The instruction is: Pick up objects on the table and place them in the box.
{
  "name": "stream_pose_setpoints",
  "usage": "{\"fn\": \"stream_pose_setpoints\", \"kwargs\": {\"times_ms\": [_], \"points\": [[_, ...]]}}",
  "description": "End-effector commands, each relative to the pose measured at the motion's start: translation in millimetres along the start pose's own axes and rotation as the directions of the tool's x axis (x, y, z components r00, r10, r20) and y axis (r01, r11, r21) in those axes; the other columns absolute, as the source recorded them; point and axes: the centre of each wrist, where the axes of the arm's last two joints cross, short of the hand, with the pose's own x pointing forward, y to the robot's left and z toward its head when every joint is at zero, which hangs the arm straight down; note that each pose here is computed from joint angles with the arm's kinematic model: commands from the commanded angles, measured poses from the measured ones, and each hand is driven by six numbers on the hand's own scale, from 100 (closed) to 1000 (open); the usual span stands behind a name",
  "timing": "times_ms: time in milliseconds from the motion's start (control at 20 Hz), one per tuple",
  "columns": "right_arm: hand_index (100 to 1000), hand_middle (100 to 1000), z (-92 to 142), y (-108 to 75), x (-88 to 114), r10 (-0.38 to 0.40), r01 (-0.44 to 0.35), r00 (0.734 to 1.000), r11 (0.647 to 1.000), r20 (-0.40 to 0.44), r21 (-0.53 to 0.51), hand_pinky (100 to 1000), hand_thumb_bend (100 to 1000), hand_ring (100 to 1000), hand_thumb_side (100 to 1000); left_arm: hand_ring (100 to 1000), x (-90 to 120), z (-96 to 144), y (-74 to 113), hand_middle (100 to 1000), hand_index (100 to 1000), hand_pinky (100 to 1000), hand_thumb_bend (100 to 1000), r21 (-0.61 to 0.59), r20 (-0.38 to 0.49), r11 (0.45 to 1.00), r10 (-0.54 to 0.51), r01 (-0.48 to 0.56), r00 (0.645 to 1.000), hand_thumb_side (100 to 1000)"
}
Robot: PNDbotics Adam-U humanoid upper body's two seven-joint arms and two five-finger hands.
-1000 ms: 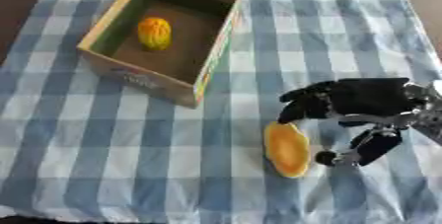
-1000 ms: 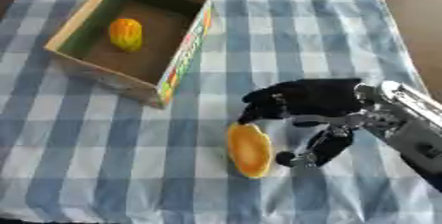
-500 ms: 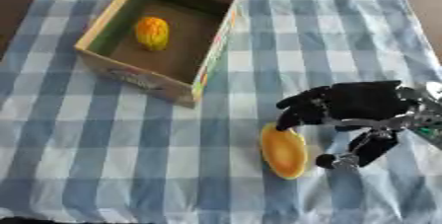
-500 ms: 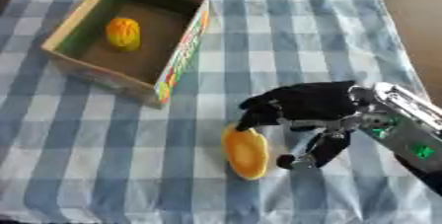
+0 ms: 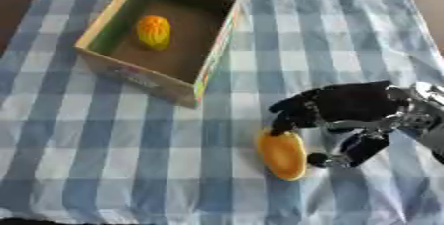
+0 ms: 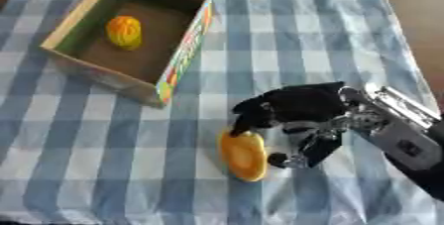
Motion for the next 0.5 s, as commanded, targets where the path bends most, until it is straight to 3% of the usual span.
{"fn": "stream_pose_setpoints", "kwargs": {"times_ms": [50, 150, 500], "points": [[894, 800, -1.1, -3.2, -2.1, -0.004, 0.005, 1.000, 1.000, -0.013, 0.009, 877, 145, 982, 139, 746, 5.5, -5.9, 0.1, 670, 809, 773, 235, 0.002, 0.031, 1.000, 0.006, -0.006, 1.000, 506], [872, 789, -4.1, -2.4, -3.3, -0.014, 0.014, 1.000, 1.000, -0.013, 0.012, 873, 100, 977, 145, 746, 5.5, -5.9, -0.2, 670, 809, 773, 234, 0.004, 0.031, 1.000, 0.007, -0.007, 1.000, 506], [808, 732, -12.5, 2.0, -8.8, -0.040, 0.040, 0.999, 0.998, -0.008, 0.038, 858, 100, 943, 133, 746, 5.8, -6.6, -1.2, 669, 810, 773, 234, 0.013, 0.031, 1.000, 0.016, -0.017, 0.999, 508]]}}
